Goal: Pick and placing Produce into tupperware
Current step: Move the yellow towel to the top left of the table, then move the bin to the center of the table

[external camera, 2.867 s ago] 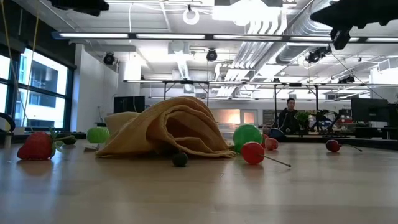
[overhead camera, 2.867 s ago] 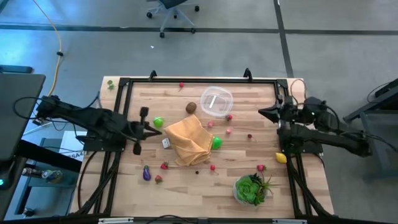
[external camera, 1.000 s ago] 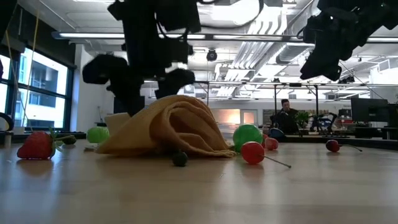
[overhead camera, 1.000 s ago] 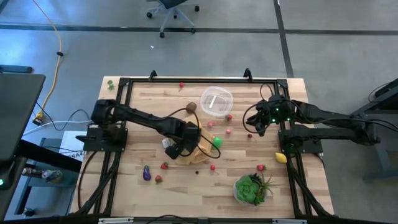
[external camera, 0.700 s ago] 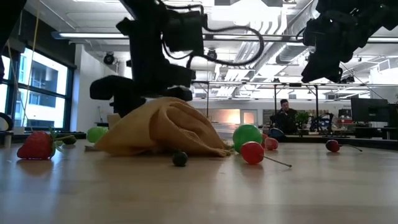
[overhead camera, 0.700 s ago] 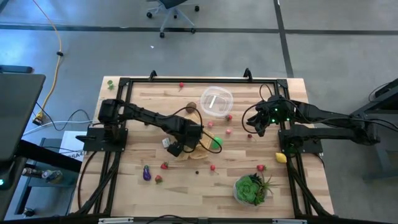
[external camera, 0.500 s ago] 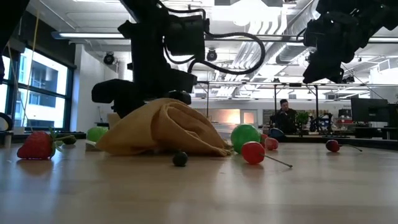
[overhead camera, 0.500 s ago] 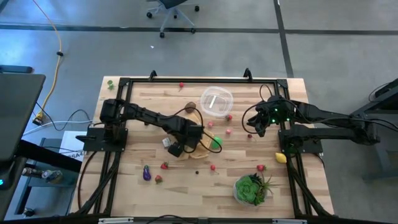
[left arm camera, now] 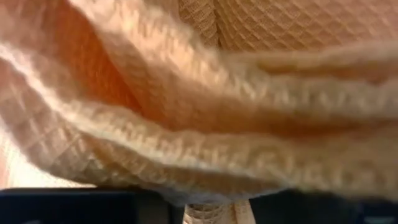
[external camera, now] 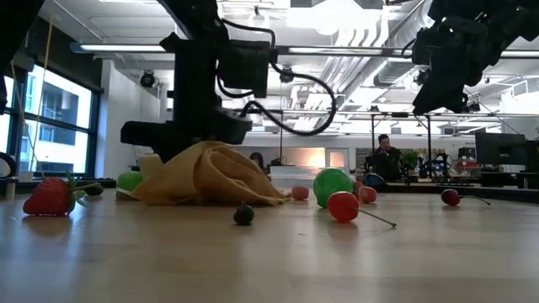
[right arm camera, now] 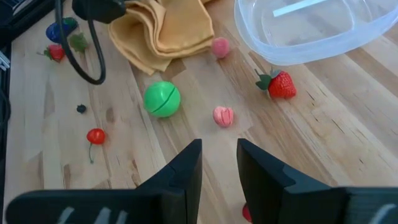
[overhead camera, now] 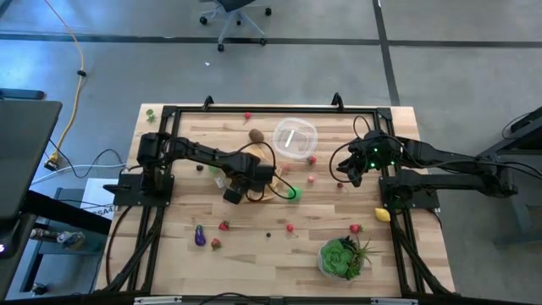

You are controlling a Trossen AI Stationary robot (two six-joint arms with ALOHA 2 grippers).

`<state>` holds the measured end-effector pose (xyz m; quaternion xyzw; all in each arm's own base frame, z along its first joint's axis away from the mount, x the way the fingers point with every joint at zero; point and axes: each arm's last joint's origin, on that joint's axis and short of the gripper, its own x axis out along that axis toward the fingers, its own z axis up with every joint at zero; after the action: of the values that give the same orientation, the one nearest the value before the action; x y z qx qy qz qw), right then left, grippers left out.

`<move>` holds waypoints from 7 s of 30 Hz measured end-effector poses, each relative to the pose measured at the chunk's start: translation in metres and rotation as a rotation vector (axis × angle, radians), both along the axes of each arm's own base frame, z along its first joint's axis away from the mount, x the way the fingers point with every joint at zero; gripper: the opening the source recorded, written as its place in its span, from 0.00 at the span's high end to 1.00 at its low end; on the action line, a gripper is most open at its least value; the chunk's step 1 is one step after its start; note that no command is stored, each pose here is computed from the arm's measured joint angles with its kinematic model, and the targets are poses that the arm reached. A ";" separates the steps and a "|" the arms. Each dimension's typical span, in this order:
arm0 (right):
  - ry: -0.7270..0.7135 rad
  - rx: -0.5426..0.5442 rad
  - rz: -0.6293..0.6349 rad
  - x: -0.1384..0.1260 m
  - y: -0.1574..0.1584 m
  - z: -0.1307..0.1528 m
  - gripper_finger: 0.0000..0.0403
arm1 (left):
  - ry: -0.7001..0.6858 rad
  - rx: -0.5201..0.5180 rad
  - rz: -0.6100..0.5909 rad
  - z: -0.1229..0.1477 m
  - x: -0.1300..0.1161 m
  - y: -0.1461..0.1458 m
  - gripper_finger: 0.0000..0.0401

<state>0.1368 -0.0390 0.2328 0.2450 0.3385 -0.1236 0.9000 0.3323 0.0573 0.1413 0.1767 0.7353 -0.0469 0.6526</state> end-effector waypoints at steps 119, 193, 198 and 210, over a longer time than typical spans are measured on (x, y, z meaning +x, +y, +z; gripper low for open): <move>0.014 0.002 0.001 -0.001 0.000 -0.001 0.77 | 0.070 0.325 0.981 0.084 -0.150 0.190 0.47; 0.016 -0.008 -0.004 -0.001 0.000 -0.001 0.77 | -0.375 -0.083 -0.111 0.022 0.045 0.121 0.98; 0.016 -0.008 -0.004 -0.001 0.000 -0.001 0.77 | -0.346 -0.108 -0.147 0.021 0.051 0.101 0.98; 0.015 -0.002 -0.003 -0.001 0.000 -0.001 0.77 | -0.212 -0.132 -0.073 0.018 0.054 0.052 0.98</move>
<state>0.1359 -0.0389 0.2318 0.2437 0.3449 -0.1272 0.8974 0.3860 0.1096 0.1589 0.1639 0.6505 -0.1002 0.7348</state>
